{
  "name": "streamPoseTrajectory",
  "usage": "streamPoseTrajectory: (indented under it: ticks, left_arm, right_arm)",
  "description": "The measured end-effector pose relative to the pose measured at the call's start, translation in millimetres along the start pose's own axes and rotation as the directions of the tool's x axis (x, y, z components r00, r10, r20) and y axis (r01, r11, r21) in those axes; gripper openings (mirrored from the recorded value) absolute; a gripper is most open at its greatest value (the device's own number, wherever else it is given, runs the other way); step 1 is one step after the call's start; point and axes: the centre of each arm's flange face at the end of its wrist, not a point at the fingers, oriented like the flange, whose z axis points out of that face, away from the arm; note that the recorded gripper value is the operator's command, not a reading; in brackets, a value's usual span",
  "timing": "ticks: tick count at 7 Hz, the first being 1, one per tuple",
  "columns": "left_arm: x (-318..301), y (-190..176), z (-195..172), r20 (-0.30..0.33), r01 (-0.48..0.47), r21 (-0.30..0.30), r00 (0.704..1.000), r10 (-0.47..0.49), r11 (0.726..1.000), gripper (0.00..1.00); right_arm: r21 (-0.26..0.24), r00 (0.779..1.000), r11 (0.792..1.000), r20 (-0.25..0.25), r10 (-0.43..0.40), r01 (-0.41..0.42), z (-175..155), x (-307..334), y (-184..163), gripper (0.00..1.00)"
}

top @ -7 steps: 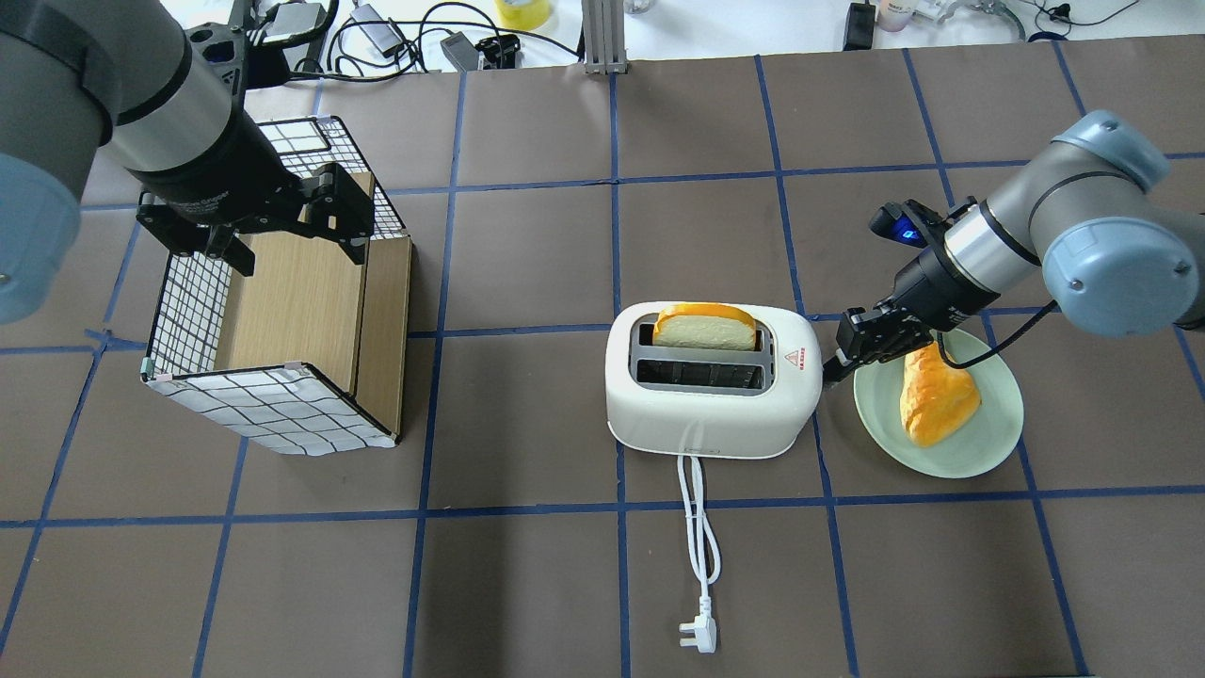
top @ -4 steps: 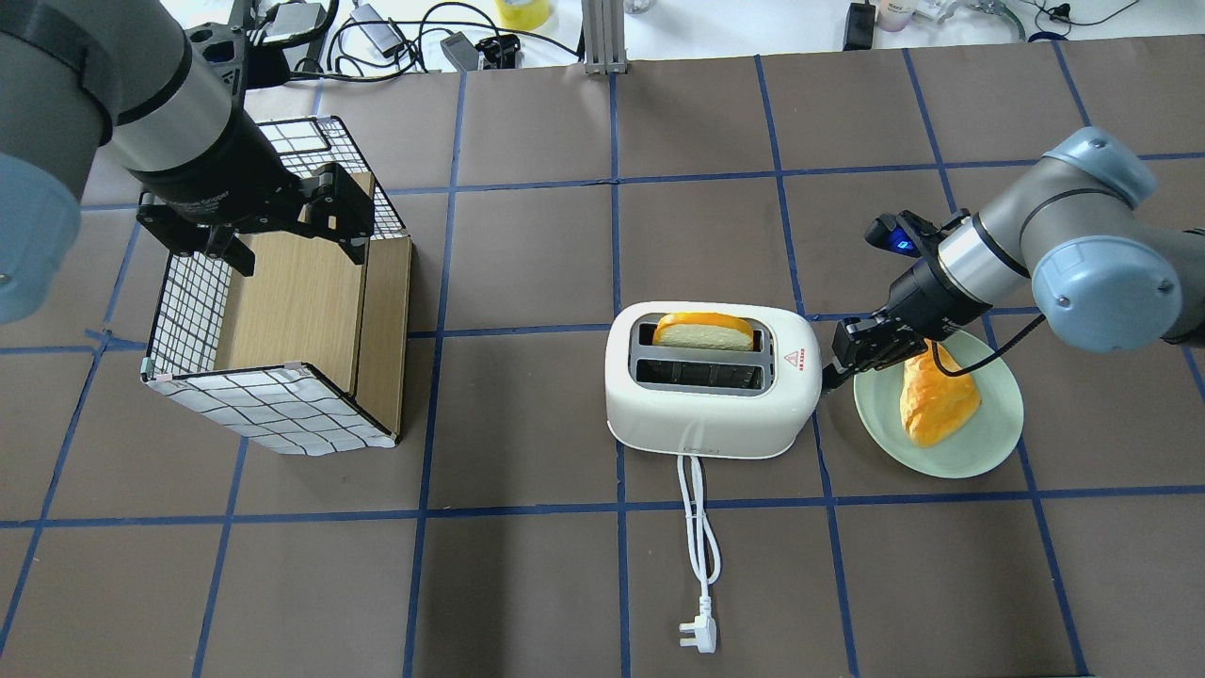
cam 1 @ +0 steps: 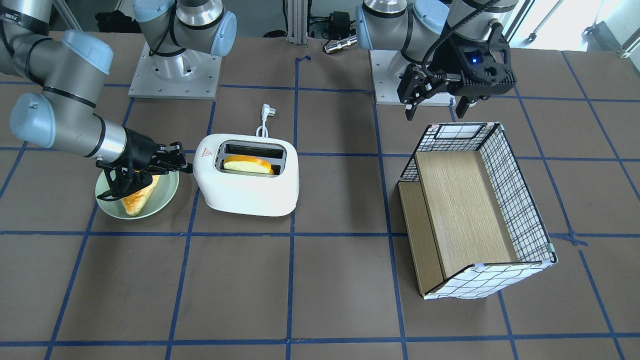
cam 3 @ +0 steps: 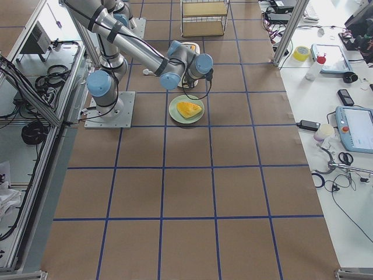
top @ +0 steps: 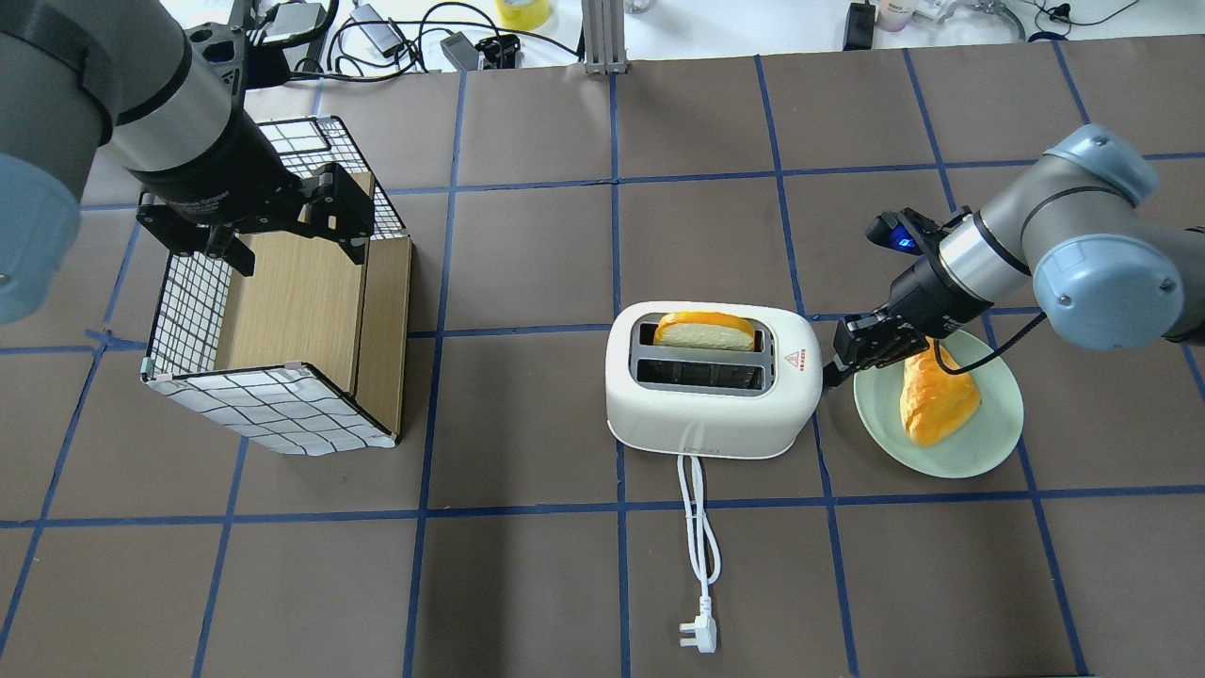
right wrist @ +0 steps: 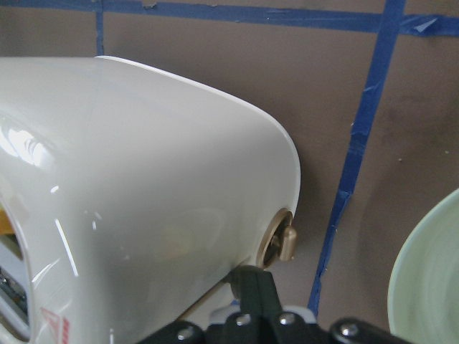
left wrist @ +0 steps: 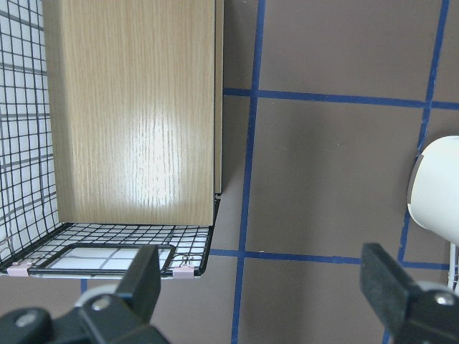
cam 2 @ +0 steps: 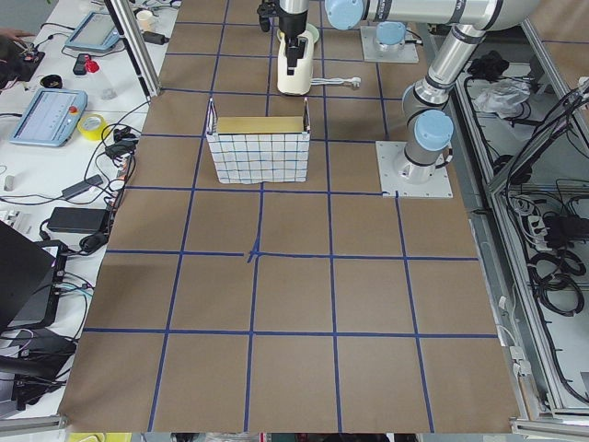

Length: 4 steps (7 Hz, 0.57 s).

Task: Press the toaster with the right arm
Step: 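Lift the right gripper up off the toaster lever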

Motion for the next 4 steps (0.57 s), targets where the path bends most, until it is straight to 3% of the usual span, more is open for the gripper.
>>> streamPoseTrajectory:
  ticks: [2,4]
  left_arm:
    - [0,0,0,0.000,0.000,0.000,1.000,0.000,1.000,1.00]
    - [0,0,0,0.000,0.000,0.000,1.000,0.000,1.000,1.00]
  right_arm:
    - [0.034,0.993,0.994,-0.050,0.106,-0.104,-34,-15,-3,0.07]
    - [0.085,0.968,0.975,-0.133,0.214,-0.204,-93,-42,-6,0.48]
